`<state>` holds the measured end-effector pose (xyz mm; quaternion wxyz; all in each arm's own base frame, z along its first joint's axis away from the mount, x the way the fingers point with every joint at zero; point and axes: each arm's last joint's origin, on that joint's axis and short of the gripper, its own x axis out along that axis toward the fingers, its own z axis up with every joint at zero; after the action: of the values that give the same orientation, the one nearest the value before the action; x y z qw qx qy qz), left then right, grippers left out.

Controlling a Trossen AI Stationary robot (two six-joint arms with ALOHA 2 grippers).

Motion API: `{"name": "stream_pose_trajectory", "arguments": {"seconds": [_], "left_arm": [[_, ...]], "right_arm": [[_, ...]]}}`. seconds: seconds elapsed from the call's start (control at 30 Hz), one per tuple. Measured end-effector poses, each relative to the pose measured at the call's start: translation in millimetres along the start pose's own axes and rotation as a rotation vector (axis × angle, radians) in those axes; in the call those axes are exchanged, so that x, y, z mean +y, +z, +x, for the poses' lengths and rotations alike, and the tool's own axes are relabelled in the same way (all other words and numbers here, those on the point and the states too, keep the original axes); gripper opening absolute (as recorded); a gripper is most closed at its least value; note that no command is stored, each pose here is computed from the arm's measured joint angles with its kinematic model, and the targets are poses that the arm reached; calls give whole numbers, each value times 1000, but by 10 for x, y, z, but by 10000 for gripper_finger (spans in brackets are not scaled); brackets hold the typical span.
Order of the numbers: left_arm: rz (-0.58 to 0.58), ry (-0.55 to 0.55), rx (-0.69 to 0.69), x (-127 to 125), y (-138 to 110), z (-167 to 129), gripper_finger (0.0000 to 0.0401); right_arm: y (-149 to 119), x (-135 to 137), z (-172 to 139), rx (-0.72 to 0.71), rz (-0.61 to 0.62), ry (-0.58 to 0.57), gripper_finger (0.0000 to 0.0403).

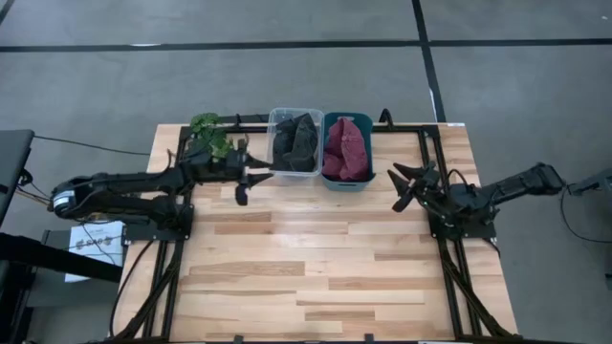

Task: Pick & Place hat
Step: Put the red cap into the blue bin

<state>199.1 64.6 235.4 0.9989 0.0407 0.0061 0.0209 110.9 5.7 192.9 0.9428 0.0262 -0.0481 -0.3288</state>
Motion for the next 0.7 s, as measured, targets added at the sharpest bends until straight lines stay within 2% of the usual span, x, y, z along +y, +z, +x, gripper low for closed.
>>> {"name": "stream_pose_trajectory", "arguments": {"seconds": [0.1,0.33,0.47,0.6,0.7], "left_arm": [[-3,0,-47,-57,-83,-129,127],[-17,18,-67,-100,-159,-261,127],[-45,19,-72,-110,-170,-292,127],[-56,18,-62,-116,-194,-302,127],[-79,17,-62,-116,-195,-302,127]], "right_arm": [[2,-46,71,-10,14,42,124],[9,-195,197,-26,19,12,93],[-15,-257,267,-9,14,45,62],[-75,-324,352,40,10,34,14],[-97,-356,413,53,10,44,6]]}}
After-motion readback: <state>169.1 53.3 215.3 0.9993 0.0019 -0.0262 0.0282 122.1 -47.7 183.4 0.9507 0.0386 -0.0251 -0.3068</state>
